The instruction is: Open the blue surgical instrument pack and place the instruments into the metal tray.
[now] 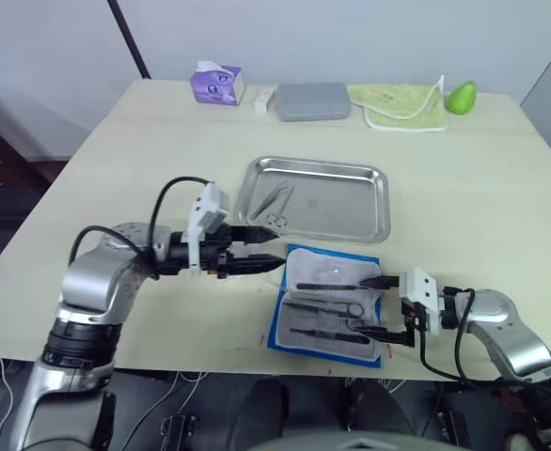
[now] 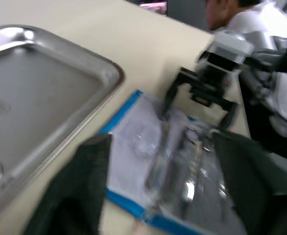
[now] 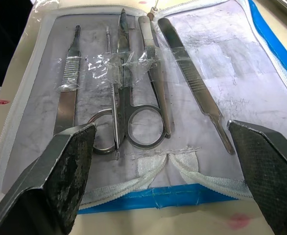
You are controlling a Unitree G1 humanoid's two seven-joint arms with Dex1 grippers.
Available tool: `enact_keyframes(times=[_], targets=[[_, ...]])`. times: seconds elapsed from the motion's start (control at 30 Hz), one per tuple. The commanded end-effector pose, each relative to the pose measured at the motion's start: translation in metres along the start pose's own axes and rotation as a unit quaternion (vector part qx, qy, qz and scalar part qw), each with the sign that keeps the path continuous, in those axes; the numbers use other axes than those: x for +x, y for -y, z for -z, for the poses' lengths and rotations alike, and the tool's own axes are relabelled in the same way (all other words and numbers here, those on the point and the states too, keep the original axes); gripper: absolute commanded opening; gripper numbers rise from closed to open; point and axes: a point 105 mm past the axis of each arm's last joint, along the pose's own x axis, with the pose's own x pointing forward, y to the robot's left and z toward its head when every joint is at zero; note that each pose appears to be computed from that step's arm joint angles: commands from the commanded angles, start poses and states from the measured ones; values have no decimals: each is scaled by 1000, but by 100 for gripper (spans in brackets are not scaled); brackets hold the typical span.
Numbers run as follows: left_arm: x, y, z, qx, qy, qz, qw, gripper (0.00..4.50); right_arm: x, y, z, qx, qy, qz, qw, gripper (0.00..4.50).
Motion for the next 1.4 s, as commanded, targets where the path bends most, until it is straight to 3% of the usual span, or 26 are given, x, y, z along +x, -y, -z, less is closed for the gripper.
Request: enact_keyframes(times=[0.03,0.3,0.4,0.5,0.67,1.0,1.4], targets=[[-30,2,-1,39,-11,-5,999,445,-8,-14,41,71,-66,-4,995,450],[-43,3,5,55,-39,-8,998,445,-12,-14,42,74,-65,3,995,450],[-32,1,0,74,-37,-7,997,445,-12,-13,42,74,-66,3,995,450],[-2,-2,-2,107,-48,13,993,445,-12,-12,42,74,-65,5,995,450],[34,-9,2,124,-74,38,989,293,-9,-12,41,73,-64,6,995,450],[69,-22,28,157,-123,61,978,293,-6,-15,40,75,-63,9,995,450],[93,-28,40,176,-140,55,973,293,-7,-17,41,78,-63,17,995,450]])
